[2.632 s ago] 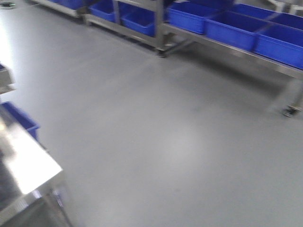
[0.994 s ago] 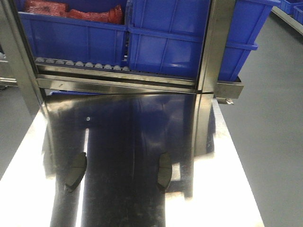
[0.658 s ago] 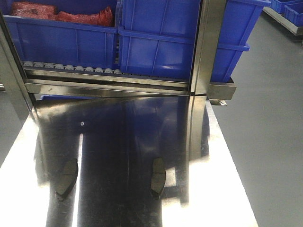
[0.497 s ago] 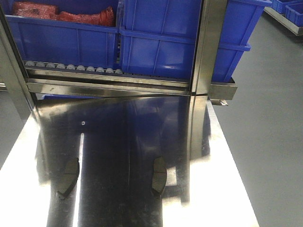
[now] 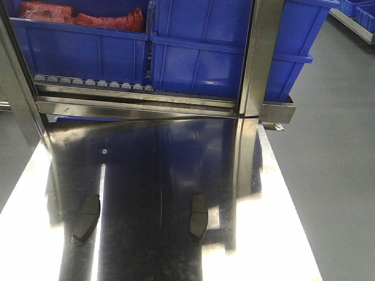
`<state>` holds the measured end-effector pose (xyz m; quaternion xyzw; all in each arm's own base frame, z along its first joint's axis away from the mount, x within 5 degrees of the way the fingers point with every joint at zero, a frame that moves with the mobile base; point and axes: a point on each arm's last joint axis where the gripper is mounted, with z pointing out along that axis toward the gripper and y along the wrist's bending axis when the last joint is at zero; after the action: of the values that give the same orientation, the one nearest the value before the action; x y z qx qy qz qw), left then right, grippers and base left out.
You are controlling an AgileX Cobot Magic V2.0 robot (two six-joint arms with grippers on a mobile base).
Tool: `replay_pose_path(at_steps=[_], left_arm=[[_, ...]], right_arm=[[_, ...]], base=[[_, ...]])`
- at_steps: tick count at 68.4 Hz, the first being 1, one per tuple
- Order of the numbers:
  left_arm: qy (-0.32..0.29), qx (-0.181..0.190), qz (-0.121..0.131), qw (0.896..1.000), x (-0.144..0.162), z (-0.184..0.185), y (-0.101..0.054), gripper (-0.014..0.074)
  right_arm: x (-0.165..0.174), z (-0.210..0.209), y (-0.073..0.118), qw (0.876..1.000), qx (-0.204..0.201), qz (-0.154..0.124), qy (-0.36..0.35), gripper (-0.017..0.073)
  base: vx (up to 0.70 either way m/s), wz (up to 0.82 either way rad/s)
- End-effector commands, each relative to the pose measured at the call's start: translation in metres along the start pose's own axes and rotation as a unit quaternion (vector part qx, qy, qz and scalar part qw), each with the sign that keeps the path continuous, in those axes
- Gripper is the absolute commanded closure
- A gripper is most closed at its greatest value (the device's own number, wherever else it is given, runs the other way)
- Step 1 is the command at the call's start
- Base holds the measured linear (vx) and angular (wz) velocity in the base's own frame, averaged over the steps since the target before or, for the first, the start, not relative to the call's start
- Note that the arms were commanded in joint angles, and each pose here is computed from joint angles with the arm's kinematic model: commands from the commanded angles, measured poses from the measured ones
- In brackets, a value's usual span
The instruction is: Move and align brake pads A on conveyor
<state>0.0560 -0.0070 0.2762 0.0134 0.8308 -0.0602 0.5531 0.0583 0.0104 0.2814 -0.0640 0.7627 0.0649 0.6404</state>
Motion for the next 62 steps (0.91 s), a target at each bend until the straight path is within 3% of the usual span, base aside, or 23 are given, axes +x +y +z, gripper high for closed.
replay_pose_path(at_steps=[1,50,62], left_arm=[[-0.044,0.006,0.0,0.999,-0.014,-0.002,-0.001,0.016],[-0.05,0.007,-0.002,0.999,-0.015,-0.003,-0.002,0.016],[-0.009,0.003,-0.029,1.0,-0.029,0.004,-0.003,0.0165]], right_arm=[[-0.014,-0.002,0.0,0.999,0.0,-0.007,-0.045,0.0127],[-0.014,-0.002,0.0,0.999,0.0,-0.007,-0.045,0.0127],[-0.014,-0.002,0.0,0.999,0.0,-0.007,-0.045,0.0127]], base=[[0.0,0.0],[0.0,0.0],[0.0,0.0]])
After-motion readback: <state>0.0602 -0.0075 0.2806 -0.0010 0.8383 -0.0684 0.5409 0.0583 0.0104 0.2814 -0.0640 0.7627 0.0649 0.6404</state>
